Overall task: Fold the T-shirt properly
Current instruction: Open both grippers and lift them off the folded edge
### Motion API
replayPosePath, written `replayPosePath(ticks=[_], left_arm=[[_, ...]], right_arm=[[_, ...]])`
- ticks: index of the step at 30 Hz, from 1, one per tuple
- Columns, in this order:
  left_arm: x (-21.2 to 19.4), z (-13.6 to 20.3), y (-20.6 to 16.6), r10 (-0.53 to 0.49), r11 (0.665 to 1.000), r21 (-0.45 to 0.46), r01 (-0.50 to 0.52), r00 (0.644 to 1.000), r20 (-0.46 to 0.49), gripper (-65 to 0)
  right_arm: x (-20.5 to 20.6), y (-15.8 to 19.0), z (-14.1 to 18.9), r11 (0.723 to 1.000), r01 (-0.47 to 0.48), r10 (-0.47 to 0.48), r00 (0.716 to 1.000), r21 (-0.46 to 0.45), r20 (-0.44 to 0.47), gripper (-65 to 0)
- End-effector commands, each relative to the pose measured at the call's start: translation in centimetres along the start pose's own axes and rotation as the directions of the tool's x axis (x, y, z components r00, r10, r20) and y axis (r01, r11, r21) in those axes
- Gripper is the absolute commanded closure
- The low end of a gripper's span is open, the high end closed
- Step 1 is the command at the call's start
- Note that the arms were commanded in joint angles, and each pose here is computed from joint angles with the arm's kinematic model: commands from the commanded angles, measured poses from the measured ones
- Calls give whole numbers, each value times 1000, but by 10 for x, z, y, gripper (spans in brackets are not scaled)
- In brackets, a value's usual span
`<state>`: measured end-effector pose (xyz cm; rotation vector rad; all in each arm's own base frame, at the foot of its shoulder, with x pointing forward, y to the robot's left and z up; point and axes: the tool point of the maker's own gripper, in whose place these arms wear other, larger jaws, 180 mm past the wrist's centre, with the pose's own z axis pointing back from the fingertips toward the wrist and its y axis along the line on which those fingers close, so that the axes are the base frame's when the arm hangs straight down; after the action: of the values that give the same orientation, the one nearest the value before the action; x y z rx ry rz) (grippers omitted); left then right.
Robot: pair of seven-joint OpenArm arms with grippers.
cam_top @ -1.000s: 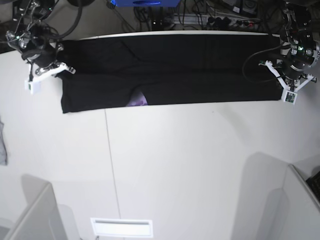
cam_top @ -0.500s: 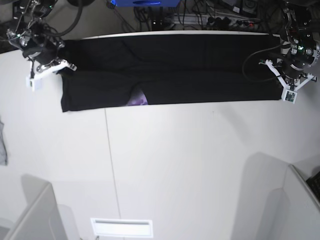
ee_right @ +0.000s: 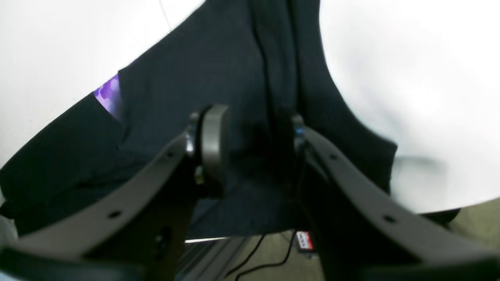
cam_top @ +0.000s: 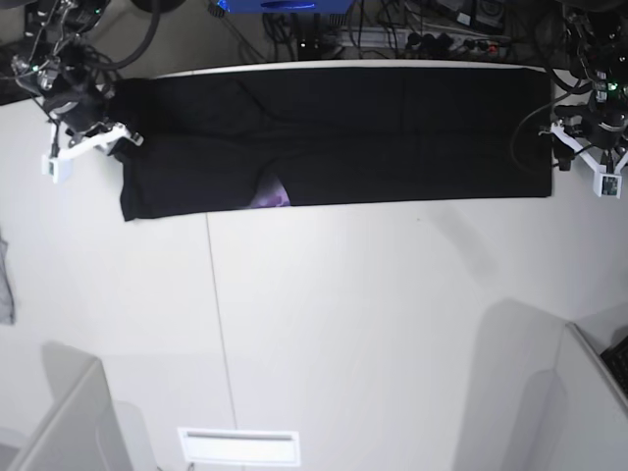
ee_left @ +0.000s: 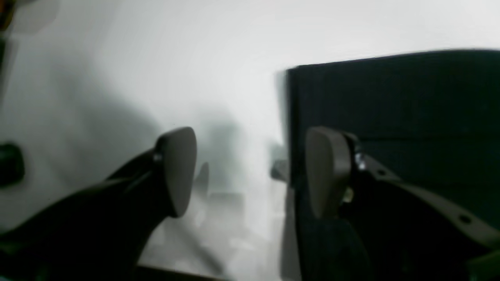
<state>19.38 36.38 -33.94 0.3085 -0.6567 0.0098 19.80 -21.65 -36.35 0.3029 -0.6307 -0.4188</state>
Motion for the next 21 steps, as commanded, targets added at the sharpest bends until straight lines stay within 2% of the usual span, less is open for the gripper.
replayPosePath(ticks=[1, 2, 3, 5, 6, 11, 15, 21], left_arm=[[10, 3, 1, 2, 1000, 4, -2, 999, 38, -326], [8, 3, -2, 11, 1000, -3, -11, 999, 36, -273], [4, 1, -6, 25, 1000, -9, -25, 999, 29, -193], [-2, 0, -13, 51, 998, -22, -51, 998, 21, -16], [-4, -1, -16, 59, 998, -28, -59, 998, 17, 0], [-18, -13, -28, 131, 990, -53, -129, 990, 42, 0], [-44, -28, -28, 184, 981, -56, -184, 983, 1, 0], [-63, -52, -30, 252, 965, -60, -256, 965, -68, 0]], right_arm=[[10, 12, 0, 999, -41, 39, 999, 36, 35, -116], [13, 17, -2, 997, -62, 60, 997, 48, 40, -77], [13, 23, -4, 994, -87, 85, 996, 61, 39, -21], [8, 29, -11, 991, -108, 107, 994, 78, 21, 0], [6, 30, -14, 991, -109, 108, 994, 81, 18, 0], [-10, 18, -38, 987, -161, 161, 986, -3, -36, 0], [-18, 2, -49, 974, -202, 199, 979, -100, -44, 0], [-21, -8, -68, 973, -186, 178, 981, -133, -73, 0]])
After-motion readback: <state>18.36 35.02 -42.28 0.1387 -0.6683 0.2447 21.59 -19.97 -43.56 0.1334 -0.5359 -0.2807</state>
